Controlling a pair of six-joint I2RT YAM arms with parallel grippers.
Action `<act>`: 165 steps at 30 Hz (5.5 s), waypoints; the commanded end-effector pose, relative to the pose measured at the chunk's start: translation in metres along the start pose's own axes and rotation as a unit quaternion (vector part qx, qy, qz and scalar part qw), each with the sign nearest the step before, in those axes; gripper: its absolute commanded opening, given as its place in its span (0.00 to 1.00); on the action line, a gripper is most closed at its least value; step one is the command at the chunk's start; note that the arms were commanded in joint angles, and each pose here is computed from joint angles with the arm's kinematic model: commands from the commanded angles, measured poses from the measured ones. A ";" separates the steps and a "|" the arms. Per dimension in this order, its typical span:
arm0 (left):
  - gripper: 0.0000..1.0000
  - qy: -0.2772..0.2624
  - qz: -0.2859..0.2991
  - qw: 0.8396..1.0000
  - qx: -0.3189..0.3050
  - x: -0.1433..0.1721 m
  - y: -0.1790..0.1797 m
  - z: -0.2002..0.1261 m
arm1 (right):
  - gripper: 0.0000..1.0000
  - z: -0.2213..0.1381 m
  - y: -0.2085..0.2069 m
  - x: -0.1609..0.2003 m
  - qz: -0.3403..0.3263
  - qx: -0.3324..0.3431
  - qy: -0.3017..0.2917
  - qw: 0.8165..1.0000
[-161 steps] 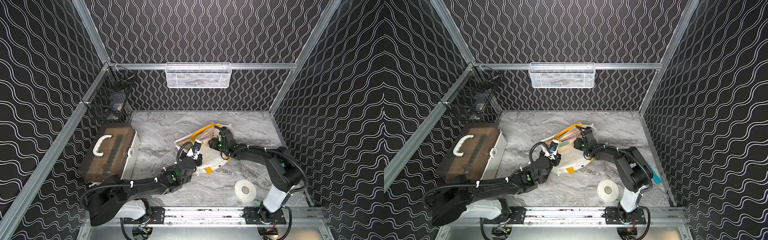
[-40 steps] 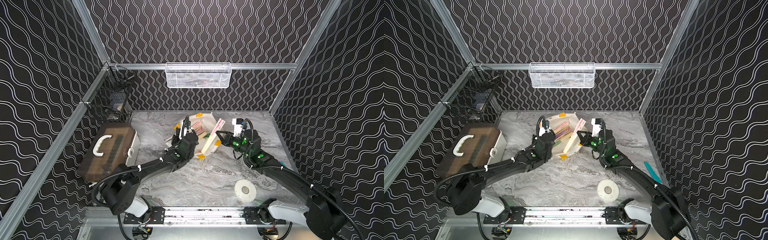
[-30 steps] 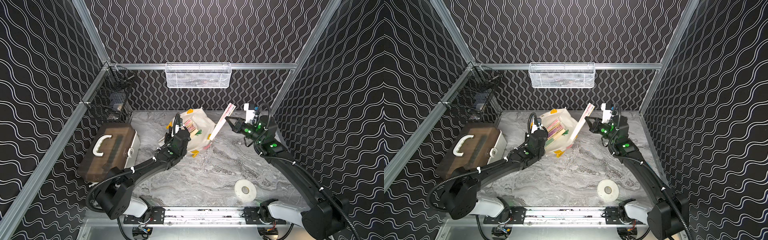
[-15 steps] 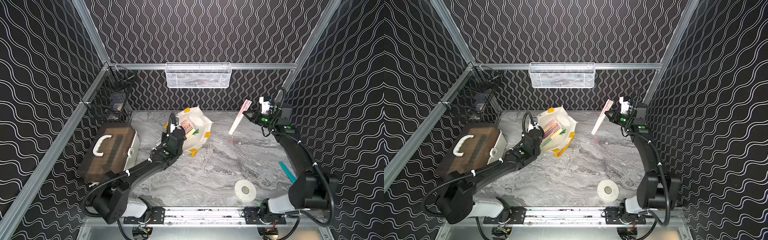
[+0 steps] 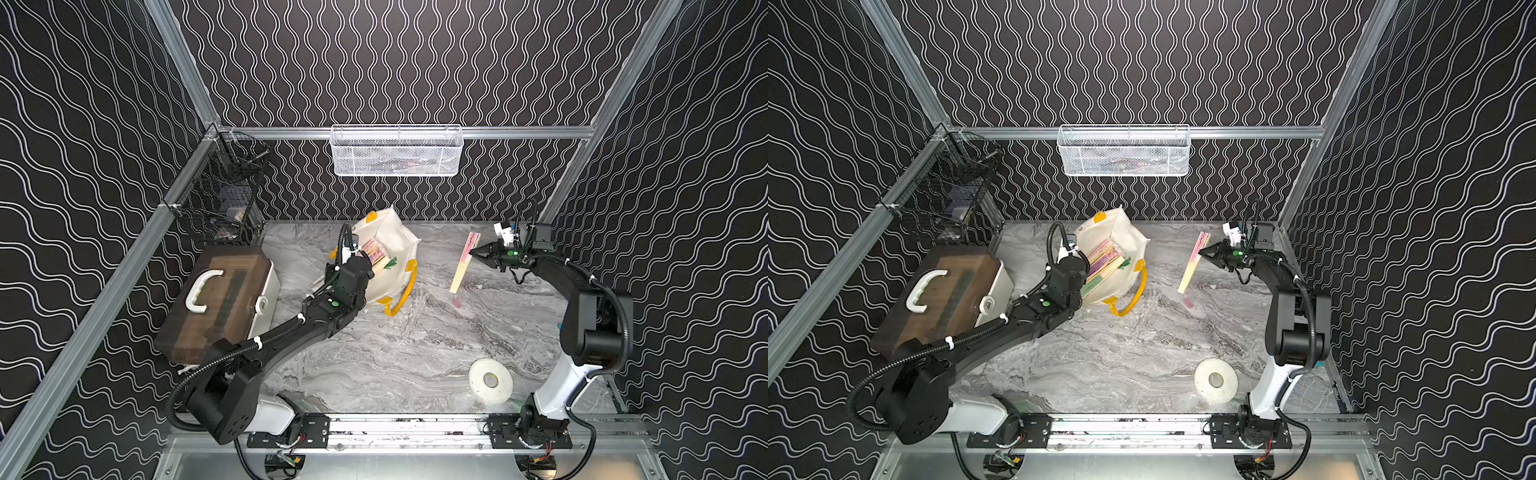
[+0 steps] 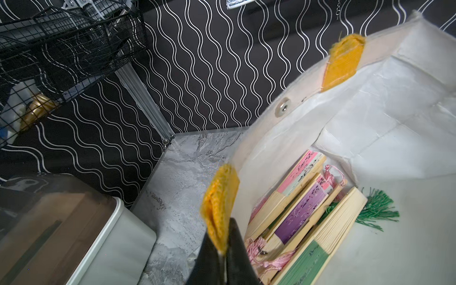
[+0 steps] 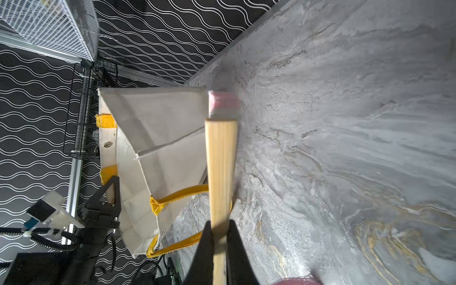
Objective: Take out the folding fans from the tote bags
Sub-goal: Place the folding fan at the center of the board, then pick up the folding fan from the canvas bag.
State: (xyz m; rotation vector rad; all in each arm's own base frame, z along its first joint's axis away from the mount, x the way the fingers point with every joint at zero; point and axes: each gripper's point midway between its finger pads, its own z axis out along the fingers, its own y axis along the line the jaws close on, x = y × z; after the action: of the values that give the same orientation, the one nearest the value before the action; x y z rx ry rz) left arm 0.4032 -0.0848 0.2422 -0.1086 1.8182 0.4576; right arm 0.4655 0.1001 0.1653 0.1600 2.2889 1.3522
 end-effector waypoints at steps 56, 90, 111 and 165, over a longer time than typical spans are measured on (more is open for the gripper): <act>0.00 -0.006 -0.052 0.996 0.069 0.003 -0.017 -0.006 | 0.55 -0.002 -0.039 -0.034 0.003 0.269 -0.035 0.963; 0.00 -0.035 -0.058 0.985 0.161 0.003 -0.072 -0.046 | 0.45 0.099 0.173 0.115 -0.158 0.093 -0.034 0.982; 0.00 -0.067 -0.050 0.976 0.203 0.011 -0.088 -0.085 | 0.41 0.148 0.139 0.124 -0.149 0.125 -0.010 0.981; 0.00 -0.056 -0.063 0.968 0.238 0.019 -0.129 -0.093 | 0.47 0.165 0.083 0.147 -0.111 0.161 -0.091 0.976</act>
State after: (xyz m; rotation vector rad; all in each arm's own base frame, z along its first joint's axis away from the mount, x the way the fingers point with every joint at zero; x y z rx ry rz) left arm 0.3503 -0.2318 0.2020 0.1728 1.7805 -0.0362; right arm 0.3994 0.3212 0.1173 0.0965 2.3066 0.8134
